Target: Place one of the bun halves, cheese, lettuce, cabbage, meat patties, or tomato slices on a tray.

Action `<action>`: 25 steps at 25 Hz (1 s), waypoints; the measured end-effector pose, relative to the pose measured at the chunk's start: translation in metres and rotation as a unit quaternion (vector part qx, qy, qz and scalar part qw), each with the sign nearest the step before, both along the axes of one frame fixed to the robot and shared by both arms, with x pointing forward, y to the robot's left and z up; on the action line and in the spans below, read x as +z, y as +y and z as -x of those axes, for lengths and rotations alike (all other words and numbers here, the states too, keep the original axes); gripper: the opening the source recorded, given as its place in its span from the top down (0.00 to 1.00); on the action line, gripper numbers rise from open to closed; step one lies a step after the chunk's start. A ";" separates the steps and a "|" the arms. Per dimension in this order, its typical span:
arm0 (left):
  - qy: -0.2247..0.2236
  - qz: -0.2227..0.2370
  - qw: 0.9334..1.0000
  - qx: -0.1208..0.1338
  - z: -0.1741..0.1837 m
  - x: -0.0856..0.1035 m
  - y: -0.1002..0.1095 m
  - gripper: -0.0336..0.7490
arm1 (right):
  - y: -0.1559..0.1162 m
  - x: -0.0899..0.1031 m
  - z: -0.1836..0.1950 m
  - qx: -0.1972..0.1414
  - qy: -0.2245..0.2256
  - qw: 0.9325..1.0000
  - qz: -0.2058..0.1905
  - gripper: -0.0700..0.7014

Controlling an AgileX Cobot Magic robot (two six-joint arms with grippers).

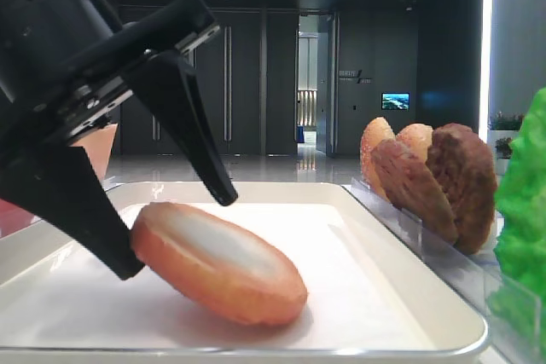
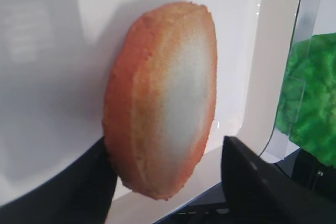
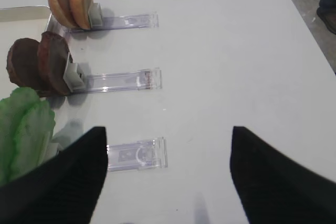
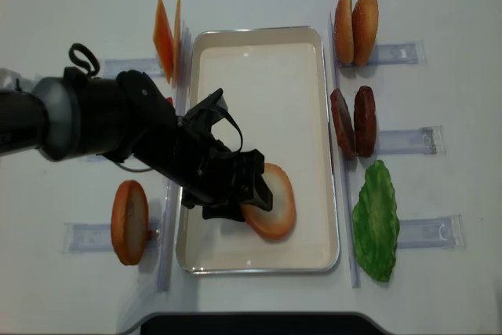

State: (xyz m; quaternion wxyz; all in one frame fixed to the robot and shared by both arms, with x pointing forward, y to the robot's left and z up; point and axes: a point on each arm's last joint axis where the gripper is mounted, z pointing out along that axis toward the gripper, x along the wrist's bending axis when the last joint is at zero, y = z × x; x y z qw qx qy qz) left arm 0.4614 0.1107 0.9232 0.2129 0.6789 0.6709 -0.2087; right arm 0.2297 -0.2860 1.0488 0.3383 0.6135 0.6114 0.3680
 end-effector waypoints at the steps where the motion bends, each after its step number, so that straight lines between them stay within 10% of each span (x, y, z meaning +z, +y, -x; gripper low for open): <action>1: 0.000 -0.001 1.000 0.000 0.000 0.000 0.000 0.33 | 0.000 0.000 0.000 0.000 0.000 1.000 0.000 0.30; 17: -0.014 -0.082 0.996 -0.023 0.002 0.033 0.015 0.30 | 0.000 0.000 0.000 0.000 0.000 1.000 0.000 0.30; 25: -0.001 -0.208 0.975 -0.082 0.001 0.086 0.033 0.30 | 0.000 0.000 0.000 0.000 0.000 1.000 0.000 0.30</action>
